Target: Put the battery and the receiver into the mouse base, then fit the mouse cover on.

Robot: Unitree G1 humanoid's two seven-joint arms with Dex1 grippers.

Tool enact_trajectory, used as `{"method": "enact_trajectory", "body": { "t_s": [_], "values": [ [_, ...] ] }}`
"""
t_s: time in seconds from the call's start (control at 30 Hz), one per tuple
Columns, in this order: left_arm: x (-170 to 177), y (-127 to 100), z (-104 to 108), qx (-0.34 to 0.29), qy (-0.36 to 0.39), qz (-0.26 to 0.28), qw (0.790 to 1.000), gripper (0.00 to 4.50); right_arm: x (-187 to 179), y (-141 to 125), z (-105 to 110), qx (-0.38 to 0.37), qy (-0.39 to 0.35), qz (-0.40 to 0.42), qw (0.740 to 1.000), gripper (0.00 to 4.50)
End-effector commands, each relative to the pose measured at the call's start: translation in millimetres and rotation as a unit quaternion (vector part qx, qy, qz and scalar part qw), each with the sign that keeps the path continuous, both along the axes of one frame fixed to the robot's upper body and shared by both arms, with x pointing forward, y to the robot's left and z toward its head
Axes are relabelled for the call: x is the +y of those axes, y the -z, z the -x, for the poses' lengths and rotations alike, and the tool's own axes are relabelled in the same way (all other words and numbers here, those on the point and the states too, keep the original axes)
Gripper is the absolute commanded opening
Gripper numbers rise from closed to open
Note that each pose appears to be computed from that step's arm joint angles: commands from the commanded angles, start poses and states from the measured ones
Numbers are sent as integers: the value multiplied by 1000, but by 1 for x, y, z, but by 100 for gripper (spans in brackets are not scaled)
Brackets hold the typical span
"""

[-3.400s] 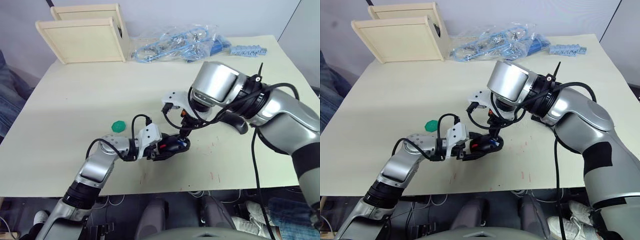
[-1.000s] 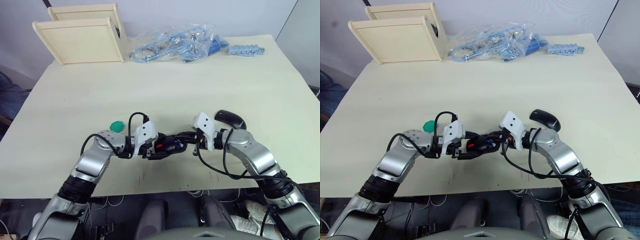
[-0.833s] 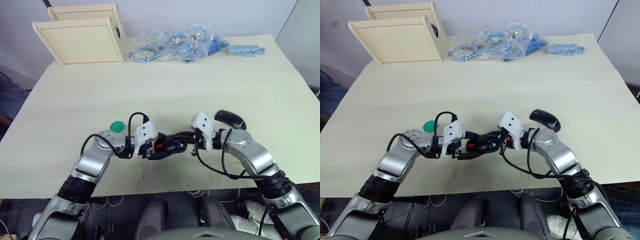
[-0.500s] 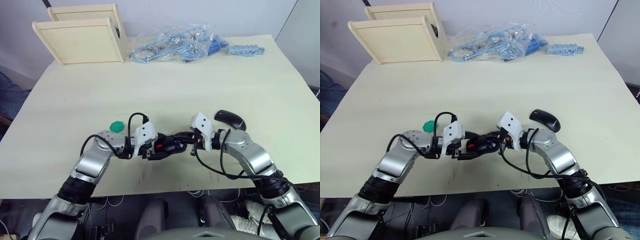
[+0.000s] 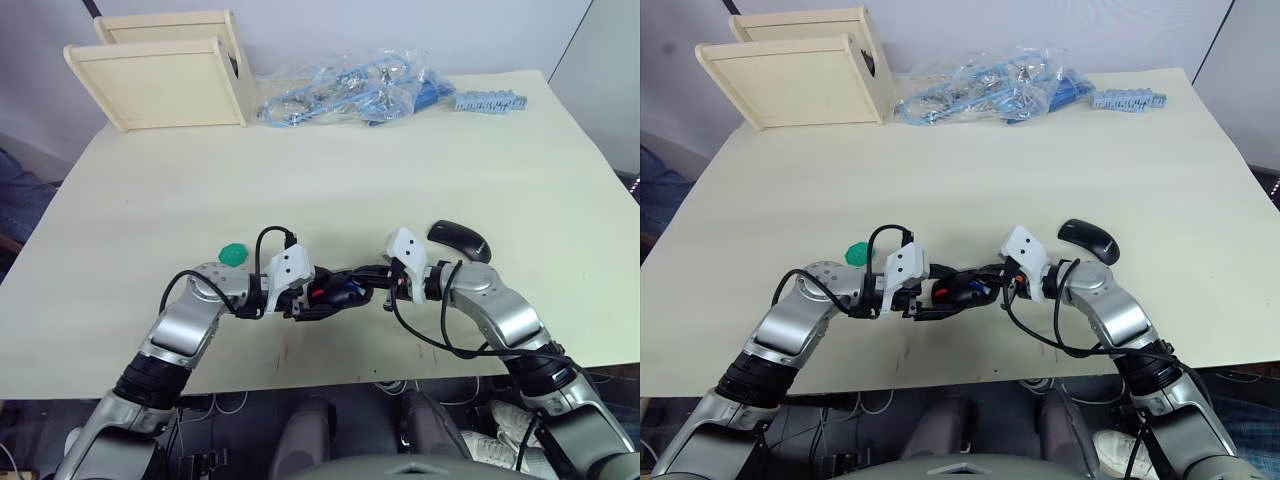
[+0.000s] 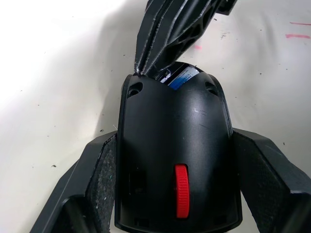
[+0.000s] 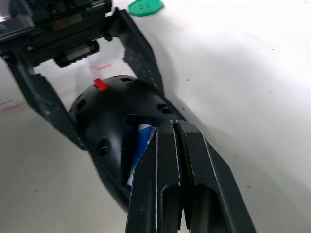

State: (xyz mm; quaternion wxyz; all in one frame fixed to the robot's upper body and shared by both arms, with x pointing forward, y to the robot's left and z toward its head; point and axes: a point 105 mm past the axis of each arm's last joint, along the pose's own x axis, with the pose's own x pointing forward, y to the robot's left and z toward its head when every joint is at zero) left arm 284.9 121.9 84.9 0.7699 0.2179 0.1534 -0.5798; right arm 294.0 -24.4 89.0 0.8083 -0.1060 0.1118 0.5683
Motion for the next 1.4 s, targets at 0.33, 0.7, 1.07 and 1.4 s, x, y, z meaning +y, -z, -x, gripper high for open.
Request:
{"method": "enact_trajectory", "body": {
  "t_s": [0.33, 0.7, 1.07, 1.4],
  "values": [
    [6, 9, 4, 19, -4, -17, 1000, 296, 0, 15, 7, 10, 7, 4, 1000, 6],
    [7, 8, 3, 19, -6, -18, 1000, 296, -9, 34, 8, 31, 10, 50, 998, 6],
    [7, 8, 1, 22, -6, -17, 1000, 296, -16, -77, 4, -6, 24, -151, 988, 6],
    [7, 7, 1, 23, -4, -17, 1000, 296, -37, -76, 24, -38, 46, -146, 987, 6]
  ]
}}
